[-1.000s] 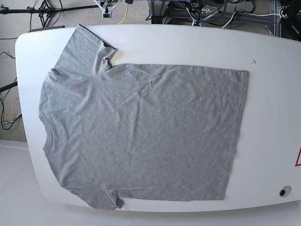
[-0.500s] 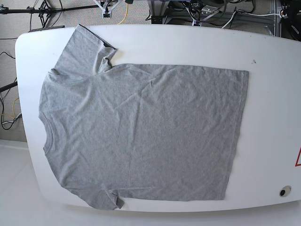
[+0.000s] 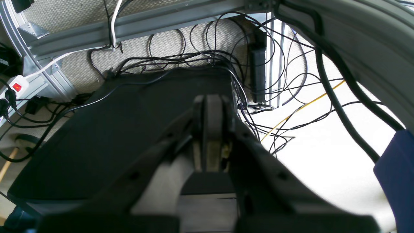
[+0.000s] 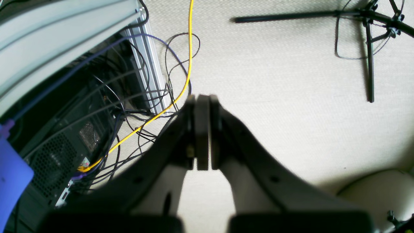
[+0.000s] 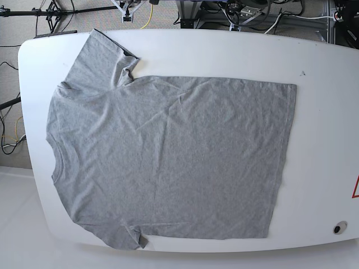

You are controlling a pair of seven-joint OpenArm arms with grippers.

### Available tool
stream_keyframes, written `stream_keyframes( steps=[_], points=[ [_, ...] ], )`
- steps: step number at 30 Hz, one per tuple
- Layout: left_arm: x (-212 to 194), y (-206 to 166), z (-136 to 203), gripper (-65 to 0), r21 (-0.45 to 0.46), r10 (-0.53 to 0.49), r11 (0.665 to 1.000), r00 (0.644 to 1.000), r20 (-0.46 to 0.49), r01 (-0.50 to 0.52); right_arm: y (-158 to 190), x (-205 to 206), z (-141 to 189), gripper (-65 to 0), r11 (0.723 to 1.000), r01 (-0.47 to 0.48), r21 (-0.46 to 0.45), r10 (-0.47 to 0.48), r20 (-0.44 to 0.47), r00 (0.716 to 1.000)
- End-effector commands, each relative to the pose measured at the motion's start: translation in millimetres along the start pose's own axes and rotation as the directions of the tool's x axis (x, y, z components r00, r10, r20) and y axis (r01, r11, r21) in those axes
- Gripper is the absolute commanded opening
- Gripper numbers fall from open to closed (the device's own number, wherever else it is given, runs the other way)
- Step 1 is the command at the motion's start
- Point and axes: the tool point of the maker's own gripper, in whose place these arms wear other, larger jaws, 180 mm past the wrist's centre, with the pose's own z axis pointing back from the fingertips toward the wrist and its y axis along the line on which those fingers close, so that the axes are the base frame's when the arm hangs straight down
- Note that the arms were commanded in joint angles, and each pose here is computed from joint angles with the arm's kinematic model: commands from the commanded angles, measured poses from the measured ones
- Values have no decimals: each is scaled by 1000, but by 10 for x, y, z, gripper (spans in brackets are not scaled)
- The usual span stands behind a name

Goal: Fold the T-shirt properly

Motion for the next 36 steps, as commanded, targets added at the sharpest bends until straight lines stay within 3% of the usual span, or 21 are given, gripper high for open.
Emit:
stream_keyframes(
  steps=[1,36],
  points=[
    [-29,17,0,-650,3,-2,1000,1000,-3,2,-30,-26,2,-650,1000,-8,-4,8,-3,1000],
    [-35,-9,0,-650,0,3,1000,1000,3,-3,-42,20,0,-650,1000,-11,-3,11,12,1000]
  ],
)
